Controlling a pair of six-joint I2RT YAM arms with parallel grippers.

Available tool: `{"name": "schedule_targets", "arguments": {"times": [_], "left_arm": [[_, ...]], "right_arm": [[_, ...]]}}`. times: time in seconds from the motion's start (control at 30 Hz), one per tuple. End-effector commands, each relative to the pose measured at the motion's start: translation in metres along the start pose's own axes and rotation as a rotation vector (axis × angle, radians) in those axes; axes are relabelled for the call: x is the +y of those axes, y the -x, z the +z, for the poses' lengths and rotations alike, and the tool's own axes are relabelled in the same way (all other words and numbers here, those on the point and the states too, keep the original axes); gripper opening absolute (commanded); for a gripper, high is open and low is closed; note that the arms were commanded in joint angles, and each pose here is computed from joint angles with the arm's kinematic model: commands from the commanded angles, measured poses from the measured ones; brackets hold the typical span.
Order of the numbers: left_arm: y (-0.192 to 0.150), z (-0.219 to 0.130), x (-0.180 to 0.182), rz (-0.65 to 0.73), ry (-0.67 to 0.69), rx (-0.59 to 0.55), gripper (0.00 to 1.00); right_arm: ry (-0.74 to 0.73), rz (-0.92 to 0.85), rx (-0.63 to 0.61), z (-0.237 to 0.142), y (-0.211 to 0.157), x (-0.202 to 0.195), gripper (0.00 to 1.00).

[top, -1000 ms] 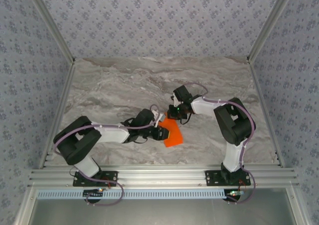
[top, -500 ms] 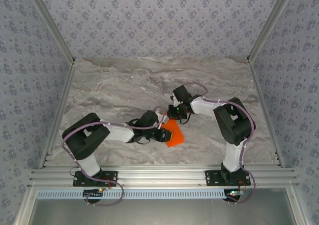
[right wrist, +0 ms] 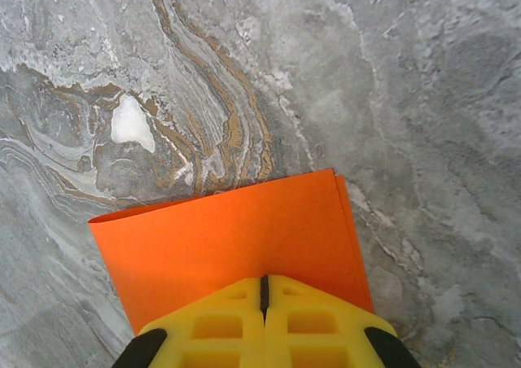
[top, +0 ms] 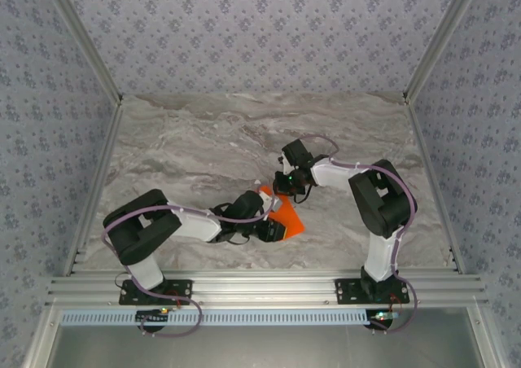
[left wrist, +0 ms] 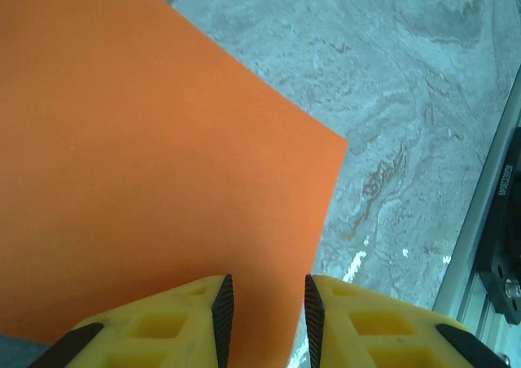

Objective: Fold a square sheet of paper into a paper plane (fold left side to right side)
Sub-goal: First fold the square sheet of paper in half at the center of the table.

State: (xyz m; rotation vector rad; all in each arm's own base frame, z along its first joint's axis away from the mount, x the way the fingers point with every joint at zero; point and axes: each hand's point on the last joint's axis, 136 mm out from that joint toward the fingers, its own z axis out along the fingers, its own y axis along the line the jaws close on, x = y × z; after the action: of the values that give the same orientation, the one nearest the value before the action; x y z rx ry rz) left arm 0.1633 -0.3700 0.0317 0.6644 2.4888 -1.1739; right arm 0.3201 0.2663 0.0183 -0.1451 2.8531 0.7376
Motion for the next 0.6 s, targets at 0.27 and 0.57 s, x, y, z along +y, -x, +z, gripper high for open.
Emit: {"name": "schedule_targets", "arguments": {"times": [0.27, 0.57], "left_arm": [[-0.052, -0.001, -0.007, -0.041, -0.007, 0.136, 0.31], [-0.062, -0.009, -0.003, -0.060, 0.009, 0.132, 0.31]], "right_arm": [[-0.117, 0.026, 0.120, 0.021, -0.035, -0.031, 0.03], [-0.117, 0.032, 0.116, 0.020, -0.035, -0.033, 0.03]]}}
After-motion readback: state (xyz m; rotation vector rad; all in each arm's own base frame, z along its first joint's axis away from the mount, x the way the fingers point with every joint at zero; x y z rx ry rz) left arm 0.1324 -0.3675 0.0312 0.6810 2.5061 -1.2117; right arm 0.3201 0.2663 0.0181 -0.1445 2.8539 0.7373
